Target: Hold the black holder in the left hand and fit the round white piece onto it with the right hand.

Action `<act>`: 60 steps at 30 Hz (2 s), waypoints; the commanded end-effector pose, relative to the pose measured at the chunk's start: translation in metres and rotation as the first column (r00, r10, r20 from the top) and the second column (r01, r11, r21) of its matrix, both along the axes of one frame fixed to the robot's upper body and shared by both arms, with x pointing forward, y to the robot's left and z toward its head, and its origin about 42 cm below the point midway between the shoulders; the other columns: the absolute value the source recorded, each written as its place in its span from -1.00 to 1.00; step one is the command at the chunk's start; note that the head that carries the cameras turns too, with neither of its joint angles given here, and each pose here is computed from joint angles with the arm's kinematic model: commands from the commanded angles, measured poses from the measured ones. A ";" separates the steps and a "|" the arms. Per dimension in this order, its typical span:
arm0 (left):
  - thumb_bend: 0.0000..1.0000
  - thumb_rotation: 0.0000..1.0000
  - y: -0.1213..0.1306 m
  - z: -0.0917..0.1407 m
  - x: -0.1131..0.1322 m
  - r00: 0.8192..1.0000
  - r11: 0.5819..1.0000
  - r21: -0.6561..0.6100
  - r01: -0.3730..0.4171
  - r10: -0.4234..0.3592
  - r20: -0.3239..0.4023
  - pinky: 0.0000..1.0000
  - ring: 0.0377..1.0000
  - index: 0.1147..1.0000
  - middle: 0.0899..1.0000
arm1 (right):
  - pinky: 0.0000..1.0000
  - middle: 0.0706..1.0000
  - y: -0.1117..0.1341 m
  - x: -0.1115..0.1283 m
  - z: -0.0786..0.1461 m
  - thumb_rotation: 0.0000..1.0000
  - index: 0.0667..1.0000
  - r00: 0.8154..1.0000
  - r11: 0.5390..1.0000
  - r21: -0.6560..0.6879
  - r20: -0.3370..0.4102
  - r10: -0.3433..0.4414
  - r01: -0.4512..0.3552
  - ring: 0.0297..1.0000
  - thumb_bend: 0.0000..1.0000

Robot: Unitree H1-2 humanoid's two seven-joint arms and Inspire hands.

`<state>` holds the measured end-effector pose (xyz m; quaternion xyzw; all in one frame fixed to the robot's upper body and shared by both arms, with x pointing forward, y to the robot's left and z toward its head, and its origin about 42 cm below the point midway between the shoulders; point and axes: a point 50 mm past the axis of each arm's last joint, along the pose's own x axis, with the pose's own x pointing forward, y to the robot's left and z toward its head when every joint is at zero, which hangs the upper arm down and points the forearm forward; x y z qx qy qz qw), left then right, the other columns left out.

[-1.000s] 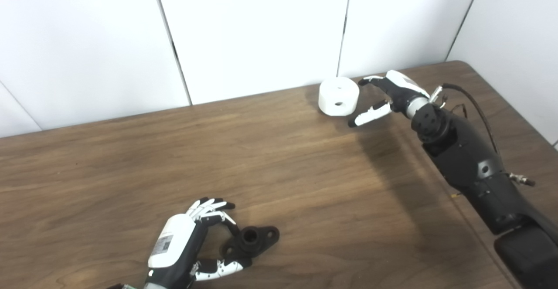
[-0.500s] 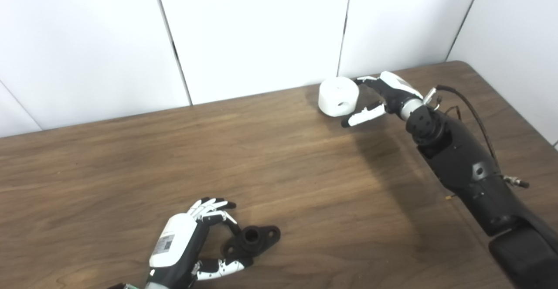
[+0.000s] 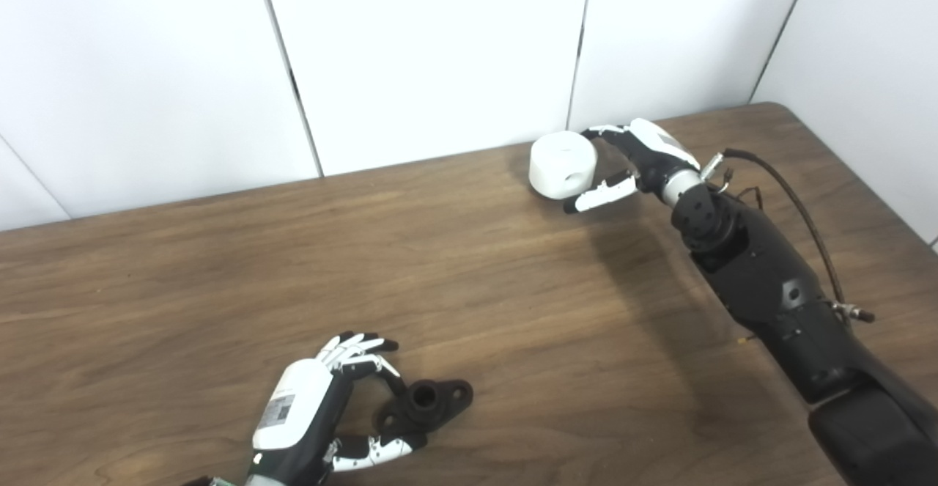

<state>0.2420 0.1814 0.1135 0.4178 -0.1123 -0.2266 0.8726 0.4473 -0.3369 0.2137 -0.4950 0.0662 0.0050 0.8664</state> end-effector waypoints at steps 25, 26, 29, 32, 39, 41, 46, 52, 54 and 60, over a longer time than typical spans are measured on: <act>0.03 -0.91 -0.004 -0.028 -0.017 0.984 0.998 0.044 0.054 -0.045 -0.173 0.83 0.77 -0.16 0.60 | 1.00 0.82 -0.004 0.011 0.026 -0.33 0.65 0.987 1.000 -0.004 0.155 0.031 -0.031 0.99 0.85; 0.03 -0.91 -0.004 -0.029 -0.016 0.984 0.998 0.043 0.053 -0.045 -0.172 0.82 0.77 -0.16 0.60 | 1.00 0.82 -0.005 0.011 0.026 -0.34 0.65 0.987 1.000 -0.004 0.155 0.030 -0.030 0.99 0.85; 0.03 -0.91 -0.004 -0.028 -0.015 0.983 0.998 0.047 0.052 -0.043 -0.179 0.83 0.78 -0.16 0.61 | 1.00 0.84 -0.005 0.010 0.028 -0.33 0.66 0.988 1.000 -0.012 0.152 0.028 -0.026 1.00 0.85; 0.03 -0.91 -0.004 -0.028 -0.015 0.983 0.997 0.052 0.048 -0.038 -0.181 0.84 0.78 -0.16 0.61 | 1.00 0.84 -0.006 0.009 0.029 -0.34 0.66 0.988 1.000 -0.015 0.155 0.029 -0.027 1.00 0.85; 0.03 -0.91 -0.004 -0.029 -0.013 0.983 0.997 0.058 0.048 -0.037 -0.178 0.84 0.78 -0.16 0.61 | 1.00 0.87 -0.008 0.003 0.035 -0.33 0.64 0.987 0.999 -0.044 0.155 0.030 -0.023 1.00 0.85; 0.03 -0.91 -0.004 -0.029 -0.013 0.983 0.997 0.057 0.046 -0.035 -0.177 0.83 0.78 -0.16 0.60 | 1.00 0.87 -0.009 -0.001 0.037 -0.33 0.63 0.986 0.998 -0.059 0.160 0.039 -0.029 1.00 0.84; 0.03 -0.91 -0.003 -0.030 -0.012 0.983 0.997 0.055 0.045 -0.035 -0.178 0.83 0.78 -0.16 0.60 | 1.00 0.86 -0.007 -0.012 0.038 -0.29 0.63 0.985 0.995 -0.086 0.165 0.054 -0.040 1.00 0.84; 0.03 -0.91 -0.003 -0.030 -0.012 0.983 0.997 0.056 0.046 -0.035 -0.178 0.84 0.78 -0.16 0.61 | 1.00 0.87 -0.005 -0.025 0.040 -0.32 0.64 0.983 0.994 -0.097 0.169 0.065 -0.049 1.00 0.82; 0.03 -0.91 -0.003 -0.030 -0.013 0.983 0.997 0.058 0.047 -0.035 -0.179 0.84 0.78 -0.16 0.61 | 1.00 0.86 -0.004 -0.028 0.040 -0.31 0.63 0.982 0.994 -0.099 0.174 0.073 -0.056 1.00 0.83; 0.03 -0.91 -0.004 -0.028 -0.014 0.983 0.997 0.059 0.047 -0.035 -0.181 0.84 0.78 -0.16 0.61 | 1.00 0.85 -0.001 -0.027 0.037 -0.27 0.64 0.984 0.994 -0.090 0.164 0.073 -0.059 0.99 0.82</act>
